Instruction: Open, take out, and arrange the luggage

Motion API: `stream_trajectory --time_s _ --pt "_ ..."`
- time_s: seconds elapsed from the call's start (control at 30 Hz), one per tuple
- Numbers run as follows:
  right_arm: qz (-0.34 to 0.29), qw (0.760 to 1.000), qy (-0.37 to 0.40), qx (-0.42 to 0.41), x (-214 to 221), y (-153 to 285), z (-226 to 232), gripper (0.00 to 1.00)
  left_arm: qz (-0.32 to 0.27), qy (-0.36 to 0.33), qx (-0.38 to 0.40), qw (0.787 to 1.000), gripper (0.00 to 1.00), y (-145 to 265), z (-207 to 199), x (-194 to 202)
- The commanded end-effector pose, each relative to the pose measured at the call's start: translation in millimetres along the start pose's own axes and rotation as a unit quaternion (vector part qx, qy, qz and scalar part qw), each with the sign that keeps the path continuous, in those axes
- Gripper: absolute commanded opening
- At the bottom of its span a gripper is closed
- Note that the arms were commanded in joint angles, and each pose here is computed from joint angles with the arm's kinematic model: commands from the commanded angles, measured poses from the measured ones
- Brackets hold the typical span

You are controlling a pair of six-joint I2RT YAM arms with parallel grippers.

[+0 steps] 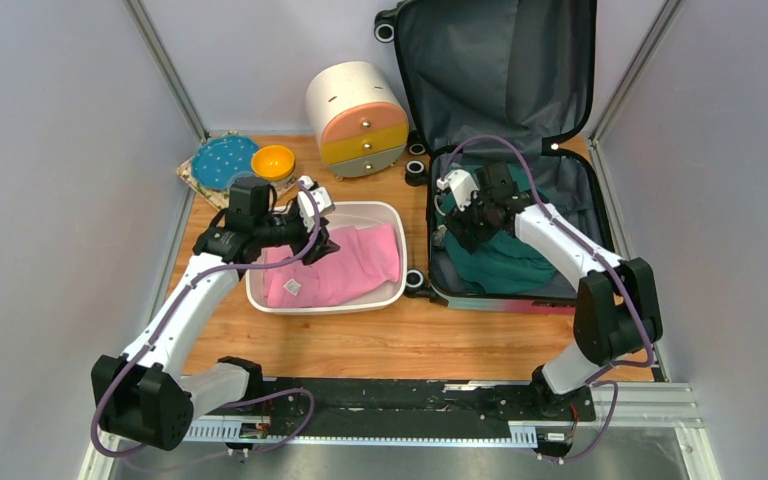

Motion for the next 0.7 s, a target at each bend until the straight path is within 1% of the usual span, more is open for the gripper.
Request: stream_trajectory --time_s 0.0,0.17,0.27,0.3,0.37,0.4,0.47,0.5,0.53,0.57,0.6,0.63,0.67 --pt "-0.004 0.999 0.029 0.018 -1.5 -20.8 -5.2 0.79 -0.027 -0.005 0.002 1.000 0.69 1.0 -0.1 -17.4" --pt "0.018 0.999 0.049 -0.001 12.7 -39.8 15.5 0.80 -0.030 0.001 0.003 1.000 0.70 -1.7 -1.1 -14.5" --pt "0.022 0.998 0.057 0.005 13.7 -43.5 18.0 0.80 -0.028 0.003 0.004 1.000 0.70 -3.3 -1.4 -11.3" --pt "0.018 0.998 0.056 0.011 11.3 -42.6 15.3 0.77 -0.026 0.005 0.004 1.000 0.70 -4.0 -1.0 -9.7" --pt "0.020 0.998 0.050 0.018 10.1 -40.0 10.0 0.67 -0.026 0.008 0.005 1.000 0.69 -4.8 -1.5 -9.5" --pt "0.017 0.999 0.042 0.020 6.0 -35.2 5.5 0.48 -0.028 0.012 0.010 0.999 0.68 -5.5 -1.7 -10.8" --pt "0.007 0.999 0.025 0.018 2.6 -26.6 -5.0 0.31 -0.032 0.020 0.019 0.999 0.65 -6.3 -4.0 -13.0" --pt "0.010 1.000 0.019 0.016 3.7 -22.0 -8.5 0.12 -0.037 0.021 0.027 0.999 0.63 -7.2 -4.8 -16.4" --pt "-0.005 1.000 0.006 0.016 -2.3 -14.5 -19.1 0.03 -0.039 0.023 0.031 0.999 0.62 -7.8 -6.1 -18.0" --pt "-0.015 1.000 -0.001 0.014 -5.8 -7.0 -23.7 0.00 -0.041 0.022 0.033 0.998 0.61 -8.4 -6.0 -20.6" --pt "-0.024 1.000 -0.011 -0.008 -7.0 -0.9 -21.3 0.00 -0.042 0.020 0.035 0.998 0.59 -9.5 -5.5 -23.4" --pt "-0.042 0.999 -0.027 -0.003 -12.4 10.3 -36.4 0.00 -0.044 0.017 0.036 0.998 0.59 -10.0 -5.2 -25.9" --pt "-0.057 0.998 -0.033 -0.008 -17.1 19.2 -39.1 0.00 -0.046 0.017 0.036 0.998 0.58 -10.7 -5.2 -28.6"
Point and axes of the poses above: each gripper's point midway between its finger pads, its own y axis back along the fingers, its own z axis along the line the jaws close on, x = y × z, the point moved 2 cm from there along y, back along the fingers, and after that the axes turned 2 degrees about y, right-handed, at the moved point
